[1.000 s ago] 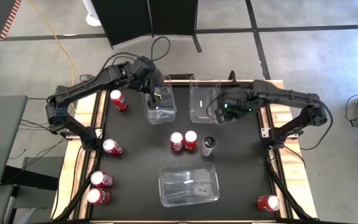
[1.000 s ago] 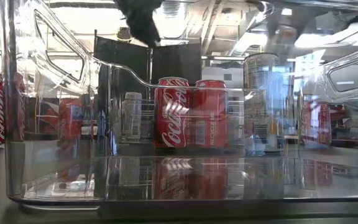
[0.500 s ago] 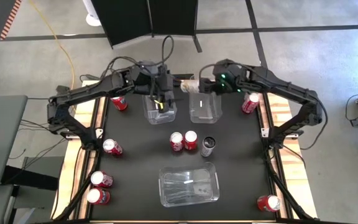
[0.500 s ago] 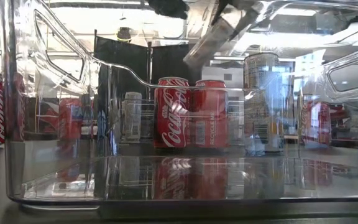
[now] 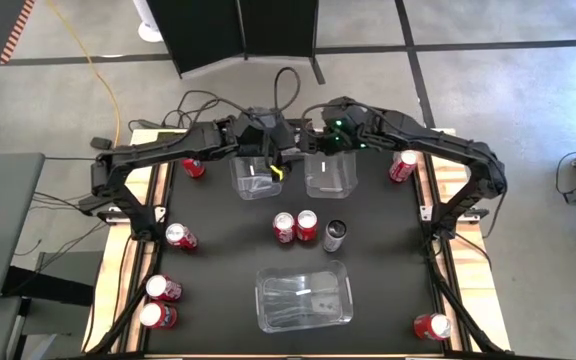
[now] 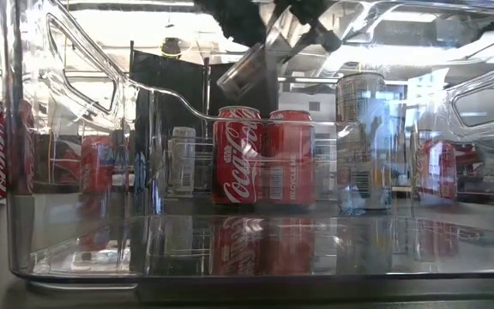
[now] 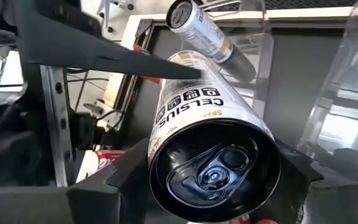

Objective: Sort soda cans
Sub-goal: Put the bottom white soda can into the top left transparent bin

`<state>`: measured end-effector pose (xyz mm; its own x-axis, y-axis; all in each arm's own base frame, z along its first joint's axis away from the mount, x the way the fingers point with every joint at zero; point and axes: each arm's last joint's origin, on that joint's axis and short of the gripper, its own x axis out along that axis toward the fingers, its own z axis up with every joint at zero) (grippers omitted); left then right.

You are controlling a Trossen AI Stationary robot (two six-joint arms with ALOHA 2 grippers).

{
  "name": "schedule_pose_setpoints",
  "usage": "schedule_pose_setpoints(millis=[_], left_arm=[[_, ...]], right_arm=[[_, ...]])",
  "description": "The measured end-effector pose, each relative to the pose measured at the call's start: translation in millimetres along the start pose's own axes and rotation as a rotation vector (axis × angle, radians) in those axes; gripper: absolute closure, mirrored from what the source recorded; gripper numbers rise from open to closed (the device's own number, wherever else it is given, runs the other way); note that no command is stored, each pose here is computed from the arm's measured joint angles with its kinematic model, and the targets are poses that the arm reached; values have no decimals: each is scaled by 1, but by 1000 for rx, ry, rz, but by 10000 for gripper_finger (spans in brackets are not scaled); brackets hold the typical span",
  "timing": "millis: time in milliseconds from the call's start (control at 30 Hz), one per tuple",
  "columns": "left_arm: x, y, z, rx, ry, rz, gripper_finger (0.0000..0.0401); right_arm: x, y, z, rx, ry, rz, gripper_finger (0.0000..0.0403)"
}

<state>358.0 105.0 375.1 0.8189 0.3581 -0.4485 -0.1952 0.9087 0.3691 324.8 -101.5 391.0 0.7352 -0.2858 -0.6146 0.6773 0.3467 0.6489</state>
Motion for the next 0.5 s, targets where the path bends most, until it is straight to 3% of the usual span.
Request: schedule_pose_setpoints(millis=[200, 500], left_arm=[[9, -5, -4, 16, 31, -10, 58], [9, -5, -4, 2, 31, -12, 125]], right_arm=[[5, 3, 0, -16, 8, 13, 153], [5, 3, -1, -29, 16, 13, 153]])
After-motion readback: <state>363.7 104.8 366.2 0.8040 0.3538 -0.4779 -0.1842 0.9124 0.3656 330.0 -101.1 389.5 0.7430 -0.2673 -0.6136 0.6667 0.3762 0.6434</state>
